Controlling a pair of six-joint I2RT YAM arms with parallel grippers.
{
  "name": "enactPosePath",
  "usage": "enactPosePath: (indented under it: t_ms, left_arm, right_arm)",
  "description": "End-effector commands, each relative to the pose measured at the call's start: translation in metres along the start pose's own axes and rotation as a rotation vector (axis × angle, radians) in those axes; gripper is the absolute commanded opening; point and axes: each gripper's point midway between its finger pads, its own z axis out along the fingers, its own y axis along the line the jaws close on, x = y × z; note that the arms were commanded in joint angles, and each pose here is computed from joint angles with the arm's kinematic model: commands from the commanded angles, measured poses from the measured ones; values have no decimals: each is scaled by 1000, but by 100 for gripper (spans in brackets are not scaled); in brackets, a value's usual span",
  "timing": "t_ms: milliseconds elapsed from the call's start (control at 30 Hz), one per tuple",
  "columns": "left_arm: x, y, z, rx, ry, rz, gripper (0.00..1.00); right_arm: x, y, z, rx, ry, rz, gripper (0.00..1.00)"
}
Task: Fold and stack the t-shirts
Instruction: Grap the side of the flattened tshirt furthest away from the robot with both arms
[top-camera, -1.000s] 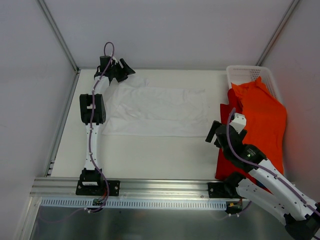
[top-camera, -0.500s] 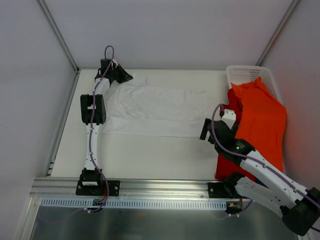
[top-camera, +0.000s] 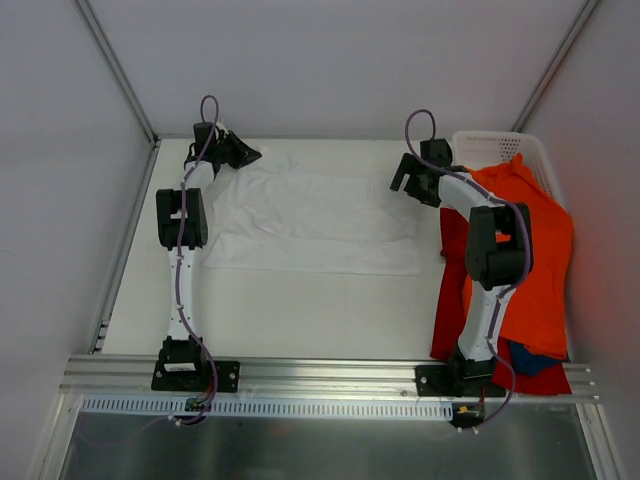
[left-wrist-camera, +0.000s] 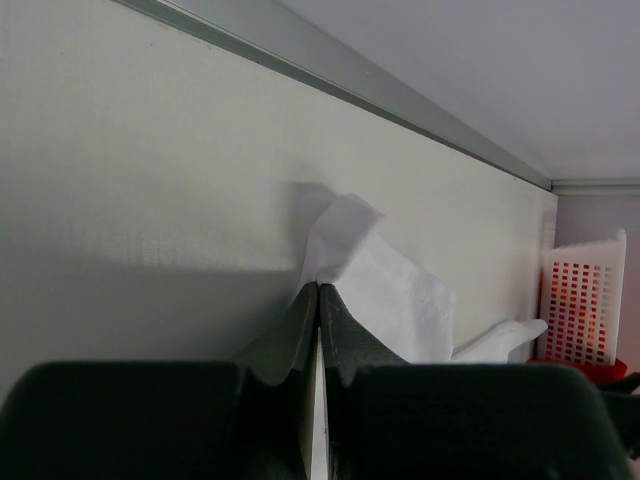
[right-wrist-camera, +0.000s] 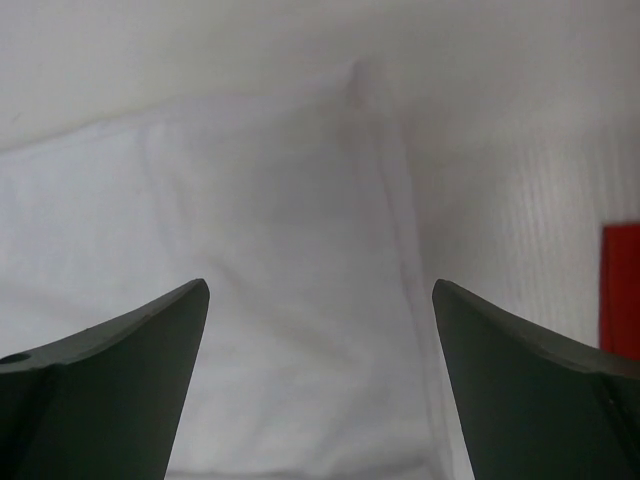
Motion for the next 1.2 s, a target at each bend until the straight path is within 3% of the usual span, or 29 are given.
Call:
enactPosePath:
  t_ms: [0,167,533,833,1167]
  left_arm:
    - [-8,-10,-8,14,-15,14,0]
    - [-7,-13,-7,30,-9,24,0]
    - [-8,-13,-8,35,-10,31,0]
    - [-7,-14,-8,35,-8,32,0]
    - [-8,-13,-9,32,-9,30,0]
  right_arm:
    - [-23,4,15,-66,14,50,99]
    - [-45,-24,38,-13,11,104,99]
    - [-65,-28,71,-14,10,132,99]
    - [-56,-21,81,-23,50,209,98]
    - [-30,-19,73,28,76,188,95]
